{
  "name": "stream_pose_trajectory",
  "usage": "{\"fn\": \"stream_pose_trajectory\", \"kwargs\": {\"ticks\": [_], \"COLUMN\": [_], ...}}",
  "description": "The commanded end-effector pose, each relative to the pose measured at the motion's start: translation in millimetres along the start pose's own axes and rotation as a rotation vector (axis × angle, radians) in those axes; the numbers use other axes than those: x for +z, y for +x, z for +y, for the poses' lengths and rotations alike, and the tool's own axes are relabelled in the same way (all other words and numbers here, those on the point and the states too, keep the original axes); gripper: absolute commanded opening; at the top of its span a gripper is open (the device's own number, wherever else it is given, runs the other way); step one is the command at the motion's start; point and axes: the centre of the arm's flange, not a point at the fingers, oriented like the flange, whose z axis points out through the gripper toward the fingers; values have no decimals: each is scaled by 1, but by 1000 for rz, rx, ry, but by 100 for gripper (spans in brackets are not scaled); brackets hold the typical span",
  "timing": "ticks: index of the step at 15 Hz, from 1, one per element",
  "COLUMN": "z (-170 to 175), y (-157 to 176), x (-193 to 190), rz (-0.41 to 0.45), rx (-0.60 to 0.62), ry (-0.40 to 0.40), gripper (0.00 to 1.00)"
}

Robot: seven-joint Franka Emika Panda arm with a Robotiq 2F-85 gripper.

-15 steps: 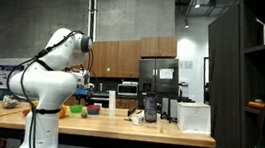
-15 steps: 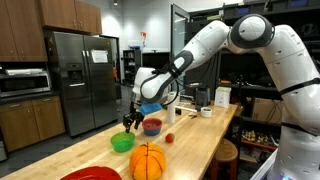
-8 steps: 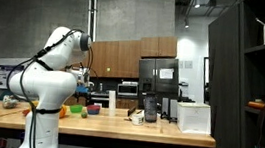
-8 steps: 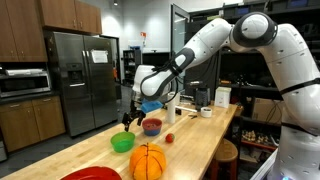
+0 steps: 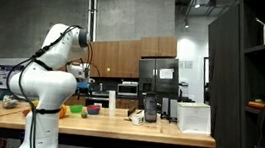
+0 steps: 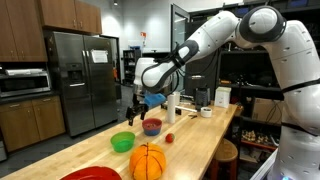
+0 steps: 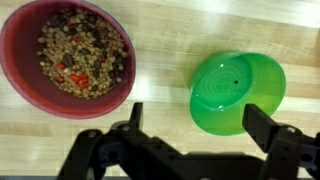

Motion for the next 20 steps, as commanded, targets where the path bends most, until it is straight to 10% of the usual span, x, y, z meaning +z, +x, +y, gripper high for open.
{"fn": "stream_pose_trajectory", "kwargs": {"ticks": [1,20], "z": [9,20], "y": [-14,-61], "x": [-31,-92], "rz": [-23,-44], "rx": [-28,-15], "ry": [-25,-85], "gripper": [100,100]}}
